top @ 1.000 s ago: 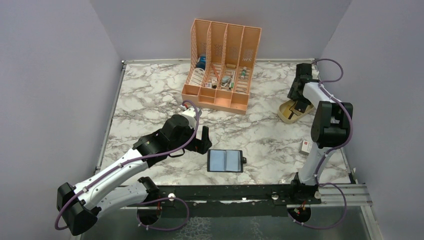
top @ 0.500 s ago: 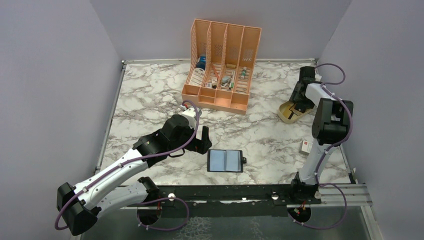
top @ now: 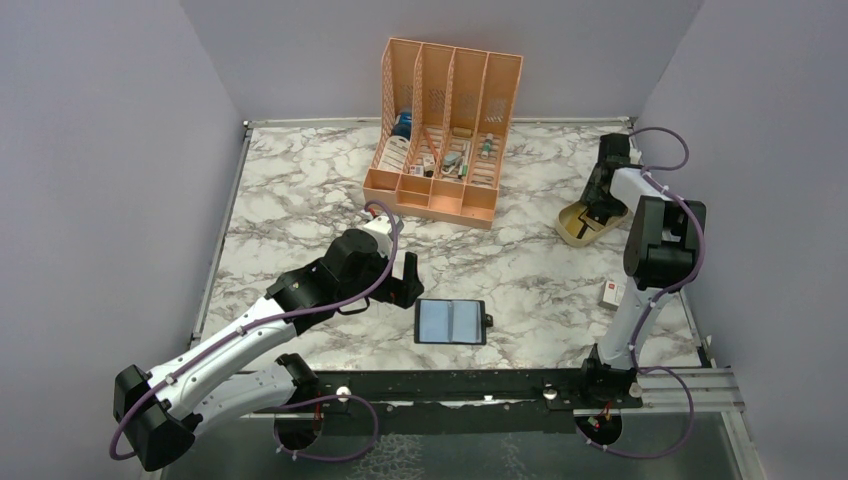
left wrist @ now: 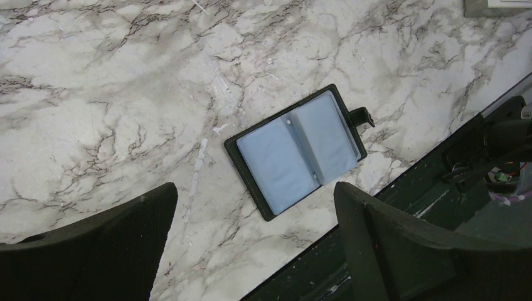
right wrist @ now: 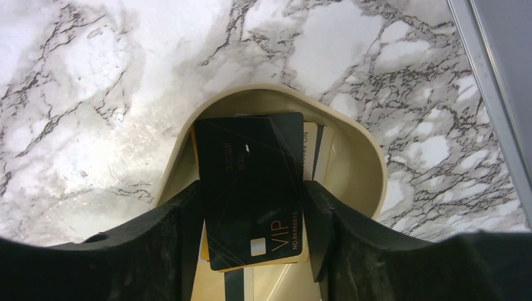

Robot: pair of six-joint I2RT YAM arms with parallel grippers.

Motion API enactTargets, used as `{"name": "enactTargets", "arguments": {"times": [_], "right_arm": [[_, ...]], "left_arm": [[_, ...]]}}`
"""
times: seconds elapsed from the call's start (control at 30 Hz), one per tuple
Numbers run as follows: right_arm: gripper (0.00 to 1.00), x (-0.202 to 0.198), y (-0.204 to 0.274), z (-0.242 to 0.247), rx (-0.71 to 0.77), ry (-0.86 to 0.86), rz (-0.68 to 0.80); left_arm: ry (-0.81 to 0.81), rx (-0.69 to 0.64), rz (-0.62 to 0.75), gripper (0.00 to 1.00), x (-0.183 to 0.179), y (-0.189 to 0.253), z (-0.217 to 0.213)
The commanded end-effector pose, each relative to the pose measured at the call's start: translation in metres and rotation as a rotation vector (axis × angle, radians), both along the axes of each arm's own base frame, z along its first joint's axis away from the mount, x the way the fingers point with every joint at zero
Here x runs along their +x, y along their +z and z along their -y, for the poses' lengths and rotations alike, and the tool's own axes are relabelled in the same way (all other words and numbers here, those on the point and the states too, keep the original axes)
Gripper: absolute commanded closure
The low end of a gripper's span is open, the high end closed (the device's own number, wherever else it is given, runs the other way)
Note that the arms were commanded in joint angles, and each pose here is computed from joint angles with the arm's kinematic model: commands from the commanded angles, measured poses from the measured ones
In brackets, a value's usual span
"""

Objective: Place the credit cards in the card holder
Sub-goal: Pick up the credit card from the storage box.

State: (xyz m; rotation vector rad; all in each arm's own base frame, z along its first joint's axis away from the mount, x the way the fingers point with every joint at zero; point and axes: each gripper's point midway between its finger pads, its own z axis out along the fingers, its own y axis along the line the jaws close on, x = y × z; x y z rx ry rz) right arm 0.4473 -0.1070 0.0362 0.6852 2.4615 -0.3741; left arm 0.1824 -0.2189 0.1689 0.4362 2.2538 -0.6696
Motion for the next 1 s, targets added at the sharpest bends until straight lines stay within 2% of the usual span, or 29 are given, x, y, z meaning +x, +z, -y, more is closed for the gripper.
{"name": "enactTargets", "arguments": {"times": [0.0, 0.07, 0.37, 0.77, 0.97], "right_arm": [[0.49, 0.003, -0.001, -0.008, 0.052, 0.039, 0.025], [0.52, 0.002, 0.003, -0.008, 0.052, 0.043, 0.026], [0.54, -0.002, 0.019, -0.009, 0.048, 0.051, 0.053], [0.74, -0.012, 0.017, -0.021, 0.094, 0.087, 0.049], [0.75, -0.015, 0.021, -0.022, 0.092, 0.105, 0.049]], "left_arm": [[-0.013, -0.029, 0.036, 0.01, 0.003, 0.013, 0.004], [-0.012, -0.030, 0.037, 0.01, 0.004, 0.013, 0.004], [-0.015, -0.029, 0.032, 0.01, 0.003, 0.013, 0.005], [-0.016, -0.031, 0.030, 0.01, 0.003, 0.013, 0.005], [-0.019, -0.031, 0.028, 0.01, 0.002, 0.012, 0.005]]}}
